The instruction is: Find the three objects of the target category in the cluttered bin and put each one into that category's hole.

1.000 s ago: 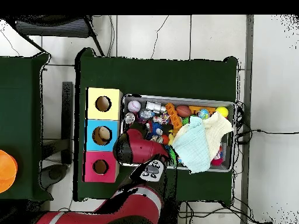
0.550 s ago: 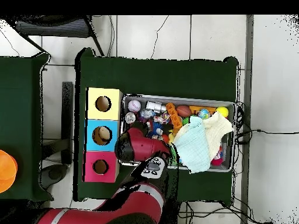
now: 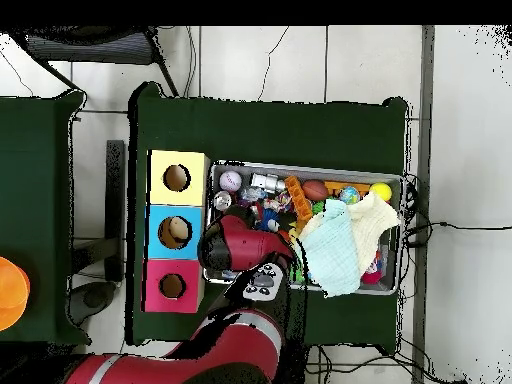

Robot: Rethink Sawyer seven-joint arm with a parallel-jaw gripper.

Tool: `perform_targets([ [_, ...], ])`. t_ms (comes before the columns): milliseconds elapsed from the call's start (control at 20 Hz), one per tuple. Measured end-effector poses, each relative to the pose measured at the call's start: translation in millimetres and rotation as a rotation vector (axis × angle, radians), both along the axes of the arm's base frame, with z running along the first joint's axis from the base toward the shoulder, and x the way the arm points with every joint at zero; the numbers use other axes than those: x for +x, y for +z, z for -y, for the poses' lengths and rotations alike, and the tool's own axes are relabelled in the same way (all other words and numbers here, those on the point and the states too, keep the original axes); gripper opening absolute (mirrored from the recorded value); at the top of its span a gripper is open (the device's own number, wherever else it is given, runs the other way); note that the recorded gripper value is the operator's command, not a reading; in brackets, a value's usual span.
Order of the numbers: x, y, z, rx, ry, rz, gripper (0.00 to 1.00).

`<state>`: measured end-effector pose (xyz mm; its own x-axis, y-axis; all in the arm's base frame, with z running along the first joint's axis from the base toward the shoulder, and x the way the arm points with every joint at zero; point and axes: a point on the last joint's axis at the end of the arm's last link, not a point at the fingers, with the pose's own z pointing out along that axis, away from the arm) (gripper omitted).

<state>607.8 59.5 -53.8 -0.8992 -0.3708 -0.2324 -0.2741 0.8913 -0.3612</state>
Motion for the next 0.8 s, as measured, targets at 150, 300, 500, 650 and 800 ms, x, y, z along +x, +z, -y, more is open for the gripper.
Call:
perform_targets([
  [150,1.5,0.9,-0.7,-0.004,0.001,-0.012,1.00],
  [300,2.2,1.1,-1.3,-0.004,0.000,-0.019,0.00],
  [500,2.3,1.1,-1.5,-0.004,0.000,-0.021,0.00],
  [650,2.2,1.2,-1.4,-0.004,-0.001,-0.021,0.00],
  [800,2.2,1.2,-1.4,-0.004,-0.001,-0.021,0.00],
])
